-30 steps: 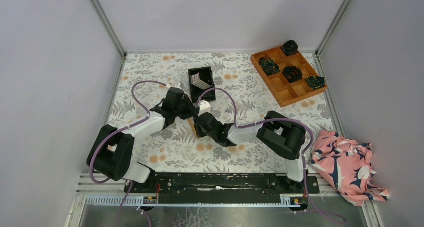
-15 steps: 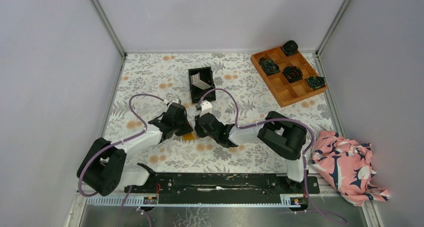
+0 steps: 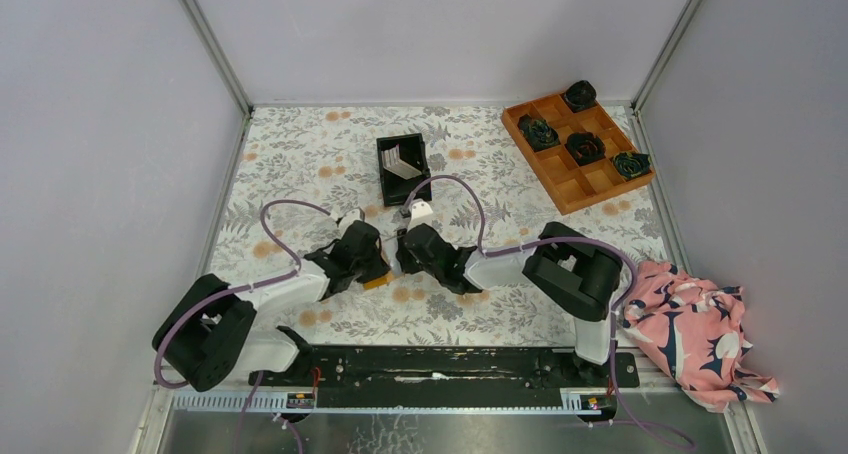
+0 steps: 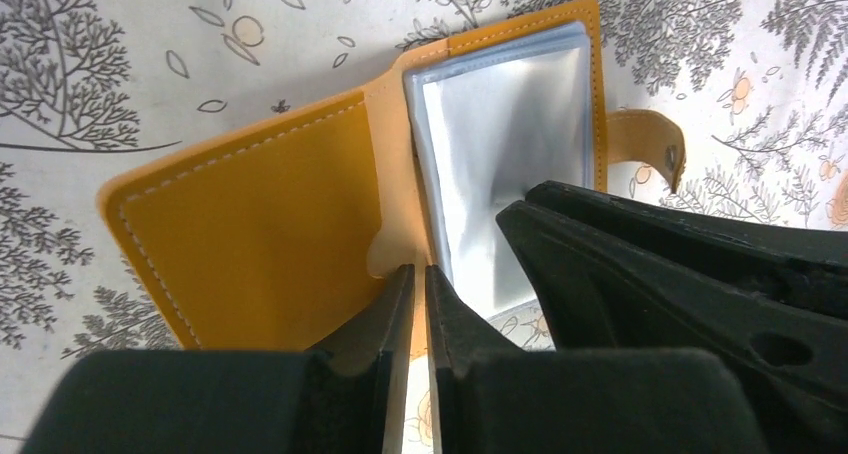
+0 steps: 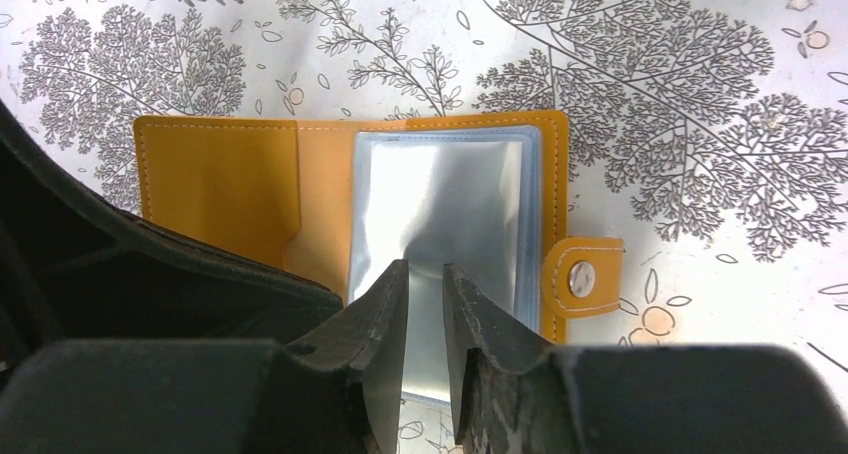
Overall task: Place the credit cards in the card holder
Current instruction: Open the card holder at the center of the board.
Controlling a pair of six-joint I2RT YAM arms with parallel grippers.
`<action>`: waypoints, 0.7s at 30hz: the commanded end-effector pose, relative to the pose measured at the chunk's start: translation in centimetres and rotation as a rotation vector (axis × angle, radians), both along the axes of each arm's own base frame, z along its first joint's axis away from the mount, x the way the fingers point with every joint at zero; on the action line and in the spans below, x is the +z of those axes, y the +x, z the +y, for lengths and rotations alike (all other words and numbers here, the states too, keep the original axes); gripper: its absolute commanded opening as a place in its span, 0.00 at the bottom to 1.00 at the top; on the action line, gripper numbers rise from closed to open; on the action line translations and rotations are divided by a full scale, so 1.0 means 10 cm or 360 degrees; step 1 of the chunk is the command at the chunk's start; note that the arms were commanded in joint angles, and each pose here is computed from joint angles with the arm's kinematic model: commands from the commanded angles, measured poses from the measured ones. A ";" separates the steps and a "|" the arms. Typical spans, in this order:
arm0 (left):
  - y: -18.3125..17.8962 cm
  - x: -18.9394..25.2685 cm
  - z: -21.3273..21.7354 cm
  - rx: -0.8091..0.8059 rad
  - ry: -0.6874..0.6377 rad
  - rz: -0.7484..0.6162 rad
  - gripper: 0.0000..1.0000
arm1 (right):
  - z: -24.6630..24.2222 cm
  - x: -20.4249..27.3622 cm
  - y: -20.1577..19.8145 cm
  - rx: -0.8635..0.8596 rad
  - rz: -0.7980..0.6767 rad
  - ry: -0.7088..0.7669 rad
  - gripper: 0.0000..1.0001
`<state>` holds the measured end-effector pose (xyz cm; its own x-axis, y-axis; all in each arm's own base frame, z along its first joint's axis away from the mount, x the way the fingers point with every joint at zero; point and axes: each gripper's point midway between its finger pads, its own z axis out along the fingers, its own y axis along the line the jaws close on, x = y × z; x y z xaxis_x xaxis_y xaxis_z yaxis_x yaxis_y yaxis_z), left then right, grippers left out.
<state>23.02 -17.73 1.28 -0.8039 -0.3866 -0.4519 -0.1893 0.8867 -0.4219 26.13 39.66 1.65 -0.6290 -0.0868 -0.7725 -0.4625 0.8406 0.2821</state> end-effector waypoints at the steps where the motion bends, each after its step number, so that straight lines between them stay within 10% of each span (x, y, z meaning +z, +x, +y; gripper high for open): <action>1: -0.12 -0.28 0.12 0.0046 0.0108 0.0054 0.15 | -0.84 -0.69 -0.26 -0.0077 0.0240 -0.0552 0.29; 21: -0.07 -0.50 0.11 0.0011 0.0196 0.0088 0.12 | -1.05 -0.44 -0.15 -0.0198 0.0199 -0.0503 0.44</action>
